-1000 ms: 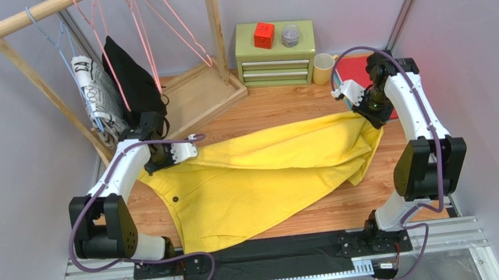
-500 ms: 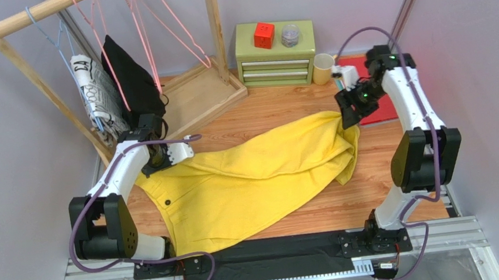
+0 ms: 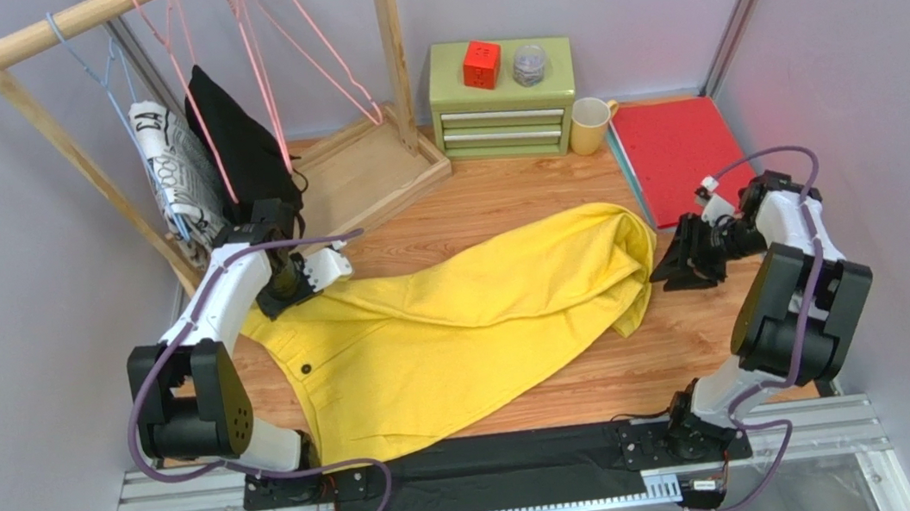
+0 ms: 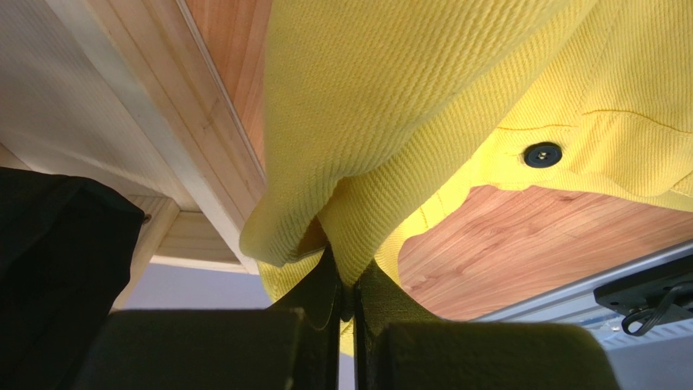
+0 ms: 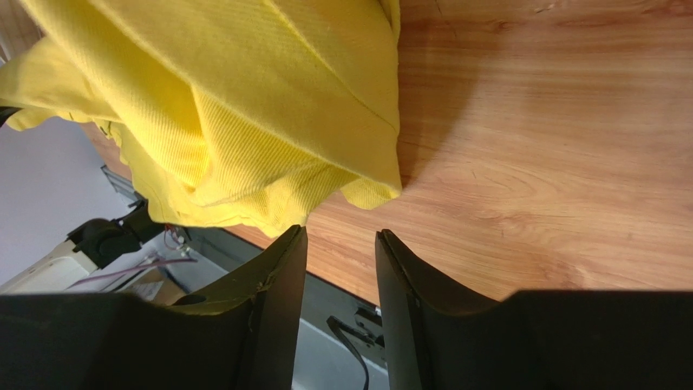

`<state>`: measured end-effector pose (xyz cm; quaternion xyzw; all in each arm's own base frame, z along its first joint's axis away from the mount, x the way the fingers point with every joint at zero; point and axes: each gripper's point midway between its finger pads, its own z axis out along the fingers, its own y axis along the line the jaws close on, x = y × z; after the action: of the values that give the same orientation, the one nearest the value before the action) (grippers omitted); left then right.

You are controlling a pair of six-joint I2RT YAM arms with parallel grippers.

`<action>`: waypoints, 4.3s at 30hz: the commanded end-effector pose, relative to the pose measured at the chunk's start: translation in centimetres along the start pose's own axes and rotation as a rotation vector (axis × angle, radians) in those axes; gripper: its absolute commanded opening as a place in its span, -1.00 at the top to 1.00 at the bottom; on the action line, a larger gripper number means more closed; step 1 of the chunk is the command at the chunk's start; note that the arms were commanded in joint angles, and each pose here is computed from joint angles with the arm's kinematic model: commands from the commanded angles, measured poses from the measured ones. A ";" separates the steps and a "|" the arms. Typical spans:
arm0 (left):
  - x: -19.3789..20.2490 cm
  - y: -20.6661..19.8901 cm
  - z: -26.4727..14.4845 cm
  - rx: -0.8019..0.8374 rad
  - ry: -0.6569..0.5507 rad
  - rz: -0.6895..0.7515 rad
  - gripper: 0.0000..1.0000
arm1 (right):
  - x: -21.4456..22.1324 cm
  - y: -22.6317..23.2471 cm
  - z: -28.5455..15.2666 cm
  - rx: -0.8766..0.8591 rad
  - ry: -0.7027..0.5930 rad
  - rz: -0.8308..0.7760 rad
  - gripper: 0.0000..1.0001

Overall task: Place the trousers on the hanger
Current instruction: Fold the trousers

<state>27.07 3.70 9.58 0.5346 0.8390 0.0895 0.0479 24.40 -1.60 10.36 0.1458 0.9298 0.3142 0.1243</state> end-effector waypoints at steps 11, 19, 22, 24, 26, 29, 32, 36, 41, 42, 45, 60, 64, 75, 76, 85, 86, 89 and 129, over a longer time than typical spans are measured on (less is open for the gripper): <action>-1.1 1.2 -0.8 -0.003 -0.037 -0.020 1.00 | 1.5 -3.3 6.0 0.112 0.255 0.031 0.31; -1.4 0.7 -0.2 0.031 -0.043 -0.055 1.00 | 0.8 -2.9 8.1 0.124 0.294 0.033 0.31; -1.4 0.5 -0.4 0.034 -0.048 -0.058 1.00 | -0.9 -3.3 7.2 0.175 0.256 -0.024 0.96; -1.5 0.4 -0.8 0.028 -0.062 -0.060 1.00 | -1.8 -3.2 5.0 0.201 0.226 -0.088 1.00; -1.9 0.6 -1.4 0.004 -0.095 -0.080 1.00 | -3.1 -3.0 1.9 0.244 0.157 -0.162 1.00; -2.3 0.8 -2.3 -0.040 -0.145 -0.104 1.00 | -5.1 -2.9 -4.3 0.348 0.059 -0.321 1.00; -2.7 0.4 -3.0 -0.073 -0.216 -0.107 1.00 | -5.5 -3.1 -10.2 0.482 0.039 -0.513 1.00; -2.6 -0.2 -3.5 -0.124 -0.262 -0.061 1.00 | -5.8 -3.5 -15.4 0.665 0.057 -0.769 1.00; -1.9 0.5 -4.3 -0.212 -0.268 -0.044 1.00 | -7.8 -3.5 -18.9 0.832 0.019 -0.941 1.00; -1.7 0.8 -4.4 -0.227 -0.268 -0.046 1.00 | -8.4 -3.5 -19.1 0.843 0.007 -0.958 0.99; -1.8 2.7 -5.4 -0.327 -0.289 -0.054 1.00 | -11.1 -2.9 -19.9 0.876 -0.050 -0.991 1.00; -5.6 10.0 -4.1 -0.361 -0.276 -0.086 0.95 | -24.6 -2.9 -9.5 0.795 0.099 -0.867 -0.31; -5.0 9.1 -2.5 -0.306 -0.226 -0.097 0.85 | -21.9 -1.7 -9.7 0.684 0.067 -0.915 -0.38; -4.5 6.9 -0.2 -0.188 -0.175 -0.109 0.84 | -17.8 -1.8 -3.2 0.513 0.133 -1.005 -0.05; -4.6 6.9 -0.4 -0.185 -0.177 -0.108 0.84 | -18.7 -2.0 -2.8 0.523 0.120 -1.032 -0.03; -4.7 6.3 0.2 -0.143 -0.173 -0.108 0.82 | -22.9 -4.7 0.4 0.526 0.178 -1.154 -0.18; -4.7 6.3 0.3 -0.140 -0.173 -0.112 0.82 | -22.9 -5.1 0.7 0.527 0.191 -1.154 -0.20; -4.8 6.2 0.7 -0.126 -0.168 -0.120 0.81 | -23.4 -6.7 2.3 0.543 0.224 -1.153 -0.23; -6.7 6.8 -1.9 -0.154 -0.305 -0.224 1.00 | -25.6 -3.0 -7.3 0.642 0.003 -1.188 1.00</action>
<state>34.10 1.78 8.88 0.4693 0.8687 0.0730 0.1407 46.14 -15.30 7.06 -0.3855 0.9117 -0.0315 0.1386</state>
